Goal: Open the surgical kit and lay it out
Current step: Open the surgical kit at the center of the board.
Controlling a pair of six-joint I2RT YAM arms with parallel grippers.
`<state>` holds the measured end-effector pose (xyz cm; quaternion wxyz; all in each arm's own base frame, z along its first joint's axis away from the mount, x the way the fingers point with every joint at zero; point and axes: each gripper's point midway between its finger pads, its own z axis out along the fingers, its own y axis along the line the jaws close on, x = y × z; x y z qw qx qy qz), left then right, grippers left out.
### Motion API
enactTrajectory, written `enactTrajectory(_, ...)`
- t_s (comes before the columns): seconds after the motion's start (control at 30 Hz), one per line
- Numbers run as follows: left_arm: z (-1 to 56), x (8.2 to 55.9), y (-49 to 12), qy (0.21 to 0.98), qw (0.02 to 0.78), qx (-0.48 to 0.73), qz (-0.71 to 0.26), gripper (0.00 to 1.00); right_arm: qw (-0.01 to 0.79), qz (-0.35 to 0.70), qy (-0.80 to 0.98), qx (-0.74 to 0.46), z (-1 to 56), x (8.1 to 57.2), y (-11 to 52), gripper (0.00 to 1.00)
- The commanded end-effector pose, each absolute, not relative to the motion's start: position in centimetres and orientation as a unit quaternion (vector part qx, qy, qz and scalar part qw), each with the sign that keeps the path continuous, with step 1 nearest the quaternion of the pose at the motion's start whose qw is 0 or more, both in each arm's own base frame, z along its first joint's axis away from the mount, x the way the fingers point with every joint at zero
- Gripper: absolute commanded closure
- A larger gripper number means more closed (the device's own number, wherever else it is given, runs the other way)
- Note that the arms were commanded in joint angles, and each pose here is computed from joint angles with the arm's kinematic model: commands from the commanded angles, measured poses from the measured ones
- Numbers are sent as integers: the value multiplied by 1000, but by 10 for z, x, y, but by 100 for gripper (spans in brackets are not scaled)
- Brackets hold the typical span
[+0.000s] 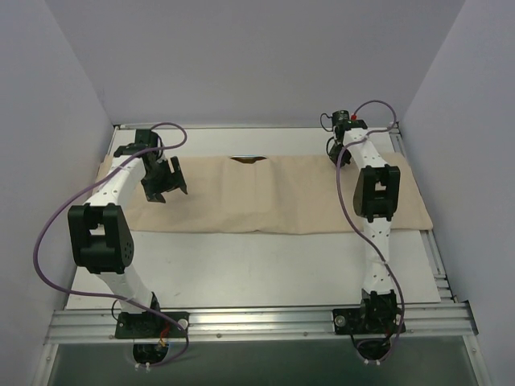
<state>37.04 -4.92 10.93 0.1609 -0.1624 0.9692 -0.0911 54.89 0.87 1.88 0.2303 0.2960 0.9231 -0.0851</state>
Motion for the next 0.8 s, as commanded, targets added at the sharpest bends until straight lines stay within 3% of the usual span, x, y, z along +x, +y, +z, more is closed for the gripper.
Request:
enactTrajectory(0.0, 124, 379, -52, 962, 177, -177, -111, 16, 243, -51, 923, 293, 68, 536, 18, 100)
enactTrajectory(0.23, 130, 385, -61, 951, 178, -202, -150, 16, 238, -9, 936, 257, 104, 482, 36, 100)
enactTrajectory(0.77, 130, 446, -114, 921, 167, -255, -242, 16, 105, 48, 964, 240, 76, 276, 62, 100)
